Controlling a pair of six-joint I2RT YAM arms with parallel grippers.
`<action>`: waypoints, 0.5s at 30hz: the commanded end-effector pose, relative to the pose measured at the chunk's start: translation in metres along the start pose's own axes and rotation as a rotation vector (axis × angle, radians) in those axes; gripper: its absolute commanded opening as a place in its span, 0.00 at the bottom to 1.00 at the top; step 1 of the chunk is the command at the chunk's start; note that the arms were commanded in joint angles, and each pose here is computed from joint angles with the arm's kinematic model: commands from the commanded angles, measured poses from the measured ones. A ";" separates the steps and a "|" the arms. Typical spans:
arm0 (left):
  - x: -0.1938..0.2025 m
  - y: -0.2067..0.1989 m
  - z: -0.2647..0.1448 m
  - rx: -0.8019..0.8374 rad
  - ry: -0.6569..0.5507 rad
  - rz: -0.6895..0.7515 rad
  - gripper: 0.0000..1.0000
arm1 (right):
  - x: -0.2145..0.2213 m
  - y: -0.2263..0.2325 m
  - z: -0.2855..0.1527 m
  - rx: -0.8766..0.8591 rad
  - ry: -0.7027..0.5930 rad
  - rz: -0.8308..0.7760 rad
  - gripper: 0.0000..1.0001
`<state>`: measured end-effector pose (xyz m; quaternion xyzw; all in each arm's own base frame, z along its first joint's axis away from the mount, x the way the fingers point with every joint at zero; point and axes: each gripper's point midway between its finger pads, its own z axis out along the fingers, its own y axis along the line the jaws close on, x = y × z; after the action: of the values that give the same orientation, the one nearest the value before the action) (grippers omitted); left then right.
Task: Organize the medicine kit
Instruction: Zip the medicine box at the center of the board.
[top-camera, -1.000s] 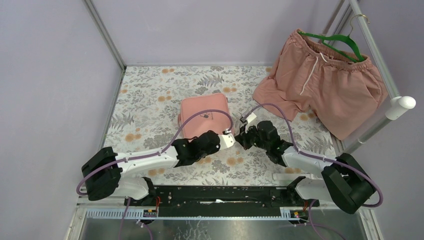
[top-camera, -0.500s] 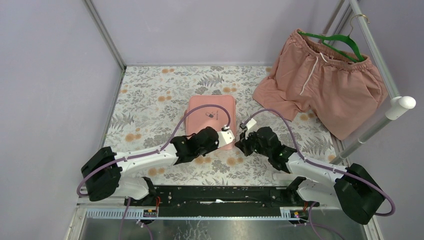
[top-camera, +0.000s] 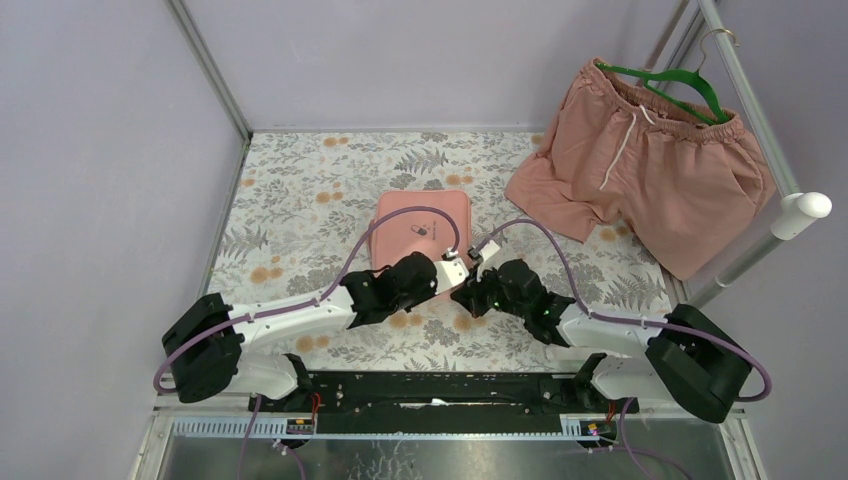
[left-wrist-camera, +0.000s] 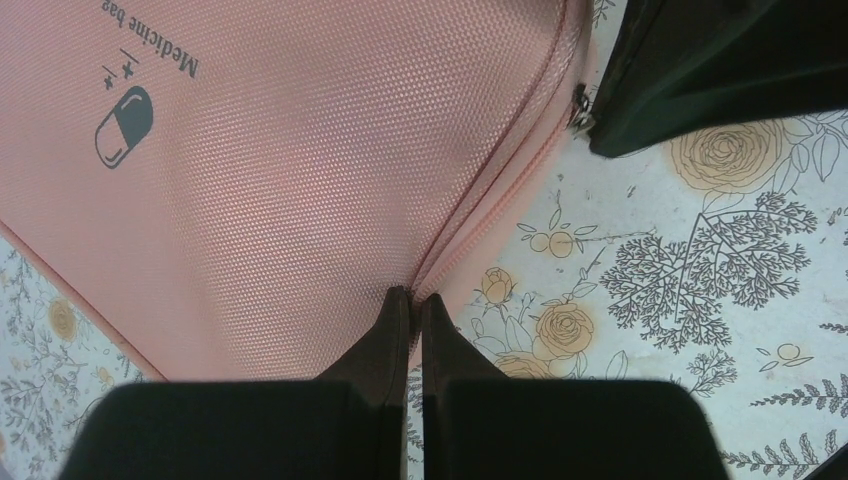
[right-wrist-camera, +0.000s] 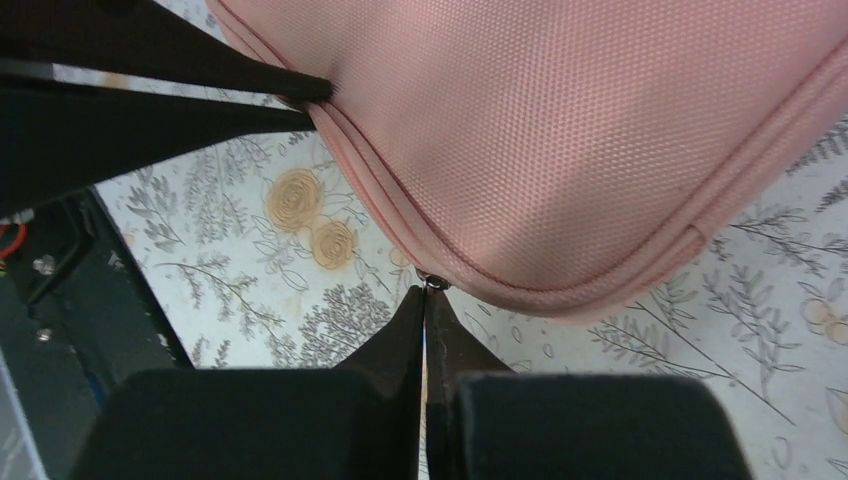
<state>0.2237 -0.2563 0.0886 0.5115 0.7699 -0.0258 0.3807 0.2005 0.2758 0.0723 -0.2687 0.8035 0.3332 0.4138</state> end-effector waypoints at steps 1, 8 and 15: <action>0.004 -0.008 0.006 0.045 0.003 -0.076 0.00 | -0.015 0.043 0.007 -0.164 -0.066 0.113 0.00; 0.001 -0.014 0.002 0.082 -0.025 -0.073 0.00 | -0.025 0.054 0.015 -0.212 -0.124 0.232 0.00; 0.000 -0.018 0.001 0.109 -0.038 -0.068 0.00 | -0.032 0.062 0.020 -0.250 -0.149 0.306 0.00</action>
<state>0.2199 -0.2582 0.0900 0.5130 0.7693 -0.0521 0.3773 0.1990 0.3068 0.0751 -0.1615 0.8013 0.4253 0.3885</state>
